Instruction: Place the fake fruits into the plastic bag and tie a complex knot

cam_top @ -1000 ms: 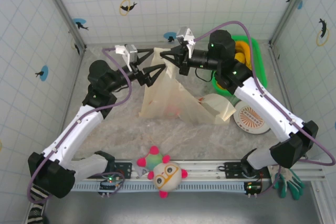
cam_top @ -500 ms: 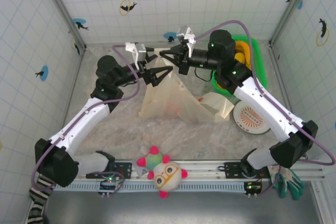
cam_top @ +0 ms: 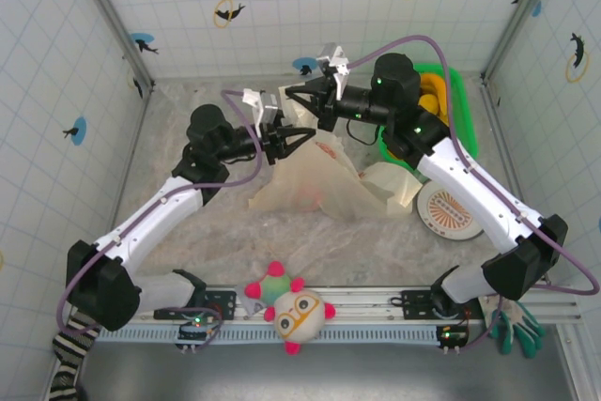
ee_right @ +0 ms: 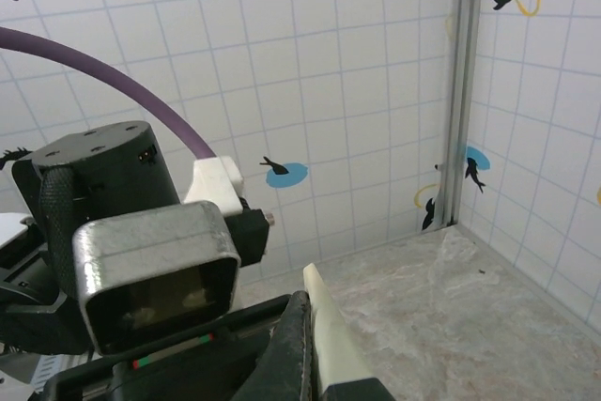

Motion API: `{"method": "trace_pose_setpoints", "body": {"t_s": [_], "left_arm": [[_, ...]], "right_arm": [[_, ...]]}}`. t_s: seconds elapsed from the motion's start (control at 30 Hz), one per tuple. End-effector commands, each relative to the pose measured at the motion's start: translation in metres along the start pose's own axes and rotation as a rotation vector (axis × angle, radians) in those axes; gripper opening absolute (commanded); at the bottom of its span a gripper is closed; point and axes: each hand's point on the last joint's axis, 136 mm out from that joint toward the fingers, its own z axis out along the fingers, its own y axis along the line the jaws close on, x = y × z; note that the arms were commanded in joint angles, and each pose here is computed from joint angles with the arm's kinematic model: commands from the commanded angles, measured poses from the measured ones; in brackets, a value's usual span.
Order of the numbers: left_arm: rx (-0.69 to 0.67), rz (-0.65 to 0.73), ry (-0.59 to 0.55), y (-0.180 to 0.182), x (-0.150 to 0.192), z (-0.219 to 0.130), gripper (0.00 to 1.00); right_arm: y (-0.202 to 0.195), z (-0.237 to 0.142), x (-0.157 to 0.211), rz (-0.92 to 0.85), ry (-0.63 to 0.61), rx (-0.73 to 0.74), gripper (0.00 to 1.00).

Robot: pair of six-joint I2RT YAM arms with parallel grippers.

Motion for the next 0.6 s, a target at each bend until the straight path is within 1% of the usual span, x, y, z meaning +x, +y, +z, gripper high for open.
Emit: {"method": "trace_pose_setpoints", "body": {"t_s": [0.0, 0.07, 0.1, 0.13, 0.17, 0.2, 0.27, 0.3, 0.4, 0.5, 0.57], "left_arm": [[0.032, 0.006, 0.027, -0.008, 0.01, -0.001, 0.23], [0.027, -0.001, 0.033, -0.007, 0.012, -0.001, 0.13], [0.027, -0.005, 0.035, -0.008, 0.013, -0.001, 0.08], [0.021, -0.008, 0.038, -0.006, 0.015, -0.001, 0.04], [0.019, 0.021, 0.039, -0.006, 0.016, -0.001, 0.02], [0.018, 0.024, 0.04, -0.006, 0.017, -0.002, 0.0], [0.012, 0.032, 0.035, -0.005, 0.015, -0.002, 0.0], [0.01, 0.037, 0.032, -0.005, 0.014, -0.003, 0.0], [0.022, 0.061, 0.021, -0.01, 0.008, -0.004, 0.0], [0.042, 0.085, 0.022, -0.014, 0.007, -0.005, 0.0], [0.064, 0.103, 0.028, -0.018, 0.007, -0.005, 0.0]], "right_arm": [[0.002, -0.012, -0.05, -0.051, -0.117, 0.017, 0.03], [0.001, -0.016, -0.051, -0.033, -0.122, 0.014, 0.06], [0.0, -0.02, -0.053, -0.023, -0.133, 0.011, 0.09], [0.001, -0.024, -0.055, -0.009, -0.145, -0.002, 0.14], [0.002, -0.029, -0.056, 0.003, -0.157, -0.016, 0.19], [0.004, -0.034, -0.058, 0.014, -0.167, -0.036, 0.26], [0.008, -0.043, -0.055, 0.032, -0.164, -0.073, 0.36], [0.01, -0.048, -0.051, 0.036, -0.156, -0.087, 0.42], [0.012, -0.069, -0.032, 0.041, -0.121, -0.118, 0.61], [0.007, -0.097, -0.012, 0.031, -0.102, -0.103, 0.74], [0.006, -0.114, -0.007, -0.024, -0.108, -0.089, 0.86]]}}
